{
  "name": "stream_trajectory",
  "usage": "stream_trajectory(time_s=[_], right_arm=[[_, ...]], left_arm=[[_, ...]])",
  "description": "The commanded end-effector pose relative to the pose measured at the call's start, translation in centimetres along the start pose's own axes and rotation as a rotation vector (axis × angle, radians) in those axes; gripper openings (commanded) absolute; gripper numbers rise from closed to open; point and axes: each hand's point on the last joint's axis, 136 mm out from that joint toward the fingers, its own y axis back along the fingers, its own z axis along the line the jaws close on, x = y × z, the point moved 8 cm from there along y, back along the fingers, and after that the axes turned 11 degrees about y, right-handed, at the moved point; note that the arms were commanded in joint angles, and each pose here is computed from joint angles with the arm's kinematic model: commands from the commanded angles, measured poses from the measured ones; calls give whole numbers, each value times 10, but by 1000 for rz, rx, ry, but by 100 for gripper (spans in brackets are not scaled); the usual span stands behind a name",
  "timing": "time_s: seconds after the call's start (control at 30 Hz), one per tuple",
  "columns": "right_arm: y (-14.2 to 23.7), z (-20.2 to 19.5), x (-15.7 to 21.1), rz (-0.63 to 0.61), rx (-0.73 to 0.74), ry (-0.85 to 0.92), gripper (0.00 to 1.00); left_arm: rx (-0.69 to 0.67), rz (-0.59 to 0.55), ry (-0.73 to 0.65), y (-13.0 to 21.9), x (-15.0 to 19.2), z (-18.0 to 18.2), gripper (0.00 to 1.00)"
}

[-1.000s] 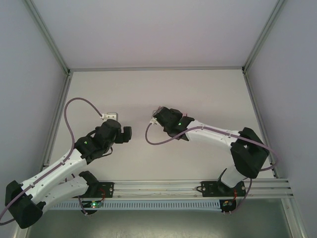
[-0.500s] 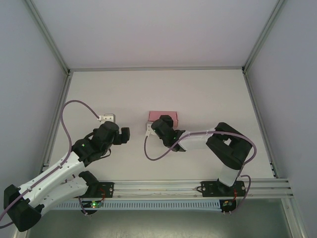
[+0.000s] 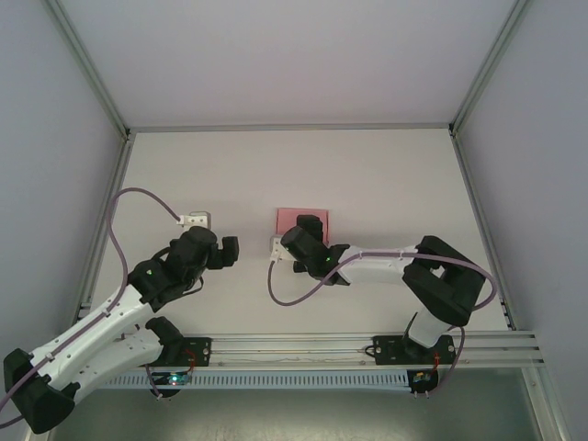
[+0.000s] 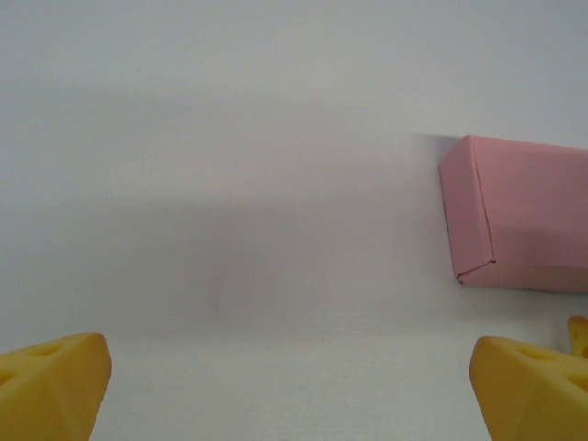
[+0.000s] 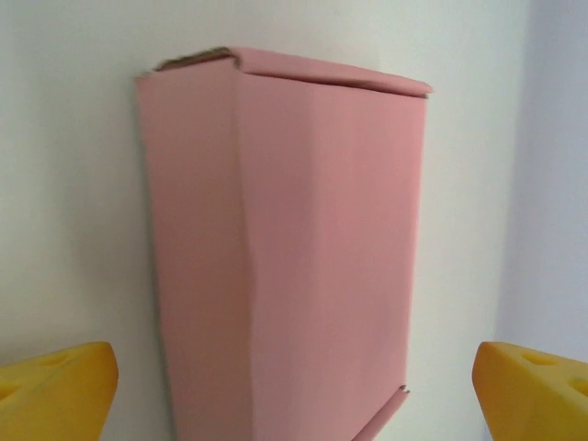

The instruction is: Assemble paper box

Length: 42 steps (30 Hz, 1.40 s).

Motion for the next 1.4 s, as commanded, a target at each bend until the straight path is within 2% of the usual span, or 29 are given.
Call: stream_trajectory(time_s=[0.0,0.1,0.17,0.23,0.33,0.47,0.57,0.63,0.73,0.8,0.93,1.13,1.27,1.33,1.37], right_arm=[[20,8,0,-5,-186,-16,98],[37,-1,-2,-38,-215,-52,98],[51,-11,-1,-87,-183,-101,98],[65,-22,2,-128,-109,-174,98],[91,-47,20,-157,40,-381,98],[123,-79,73,-237,215,-789,98],[131,-84,137,-286,410,-1162,98],[135,-77,174,-264,529,-1304,98],[130,-62,211,-248,642,-1360,98],[120,-55,224,-271,677,-1401,98],[85,-34,237,-266,708,-1332,98],[53,-29,242,-275,720,-1271,98],[32,-14,262,-243,741,-1364,98],[24,-20,266,-294,781,-1375,98],[23,-21,269,-260,735,-1400,98]], left_arm=[[-25,-17,14,5,-4,5,100],[-29,-14,19,5,-5,4,100],[-24,-3,19,4,-6,2,100],[-24,0,24,2,-8,1,100],[-46,-6,46,-2,-16,3,100],[-52,-69,68,-8,-38,6,100],[-32,-117,111,-16,-59,14,100],[-67,-168,94,-21,-70,25,100],[-259,-281,67,-33,-82,54,100],[-312,-336,55,-43,-87,68,100],[-274,-419,30,-75,-86,90,100],[-219,-449,-9,-109,-73,104,100],[-200,-512,-6,-119,-64,114,100],[-196,-542,10,-120,-59,120,100],[-199,-574,29,-125,-54,126,100]])
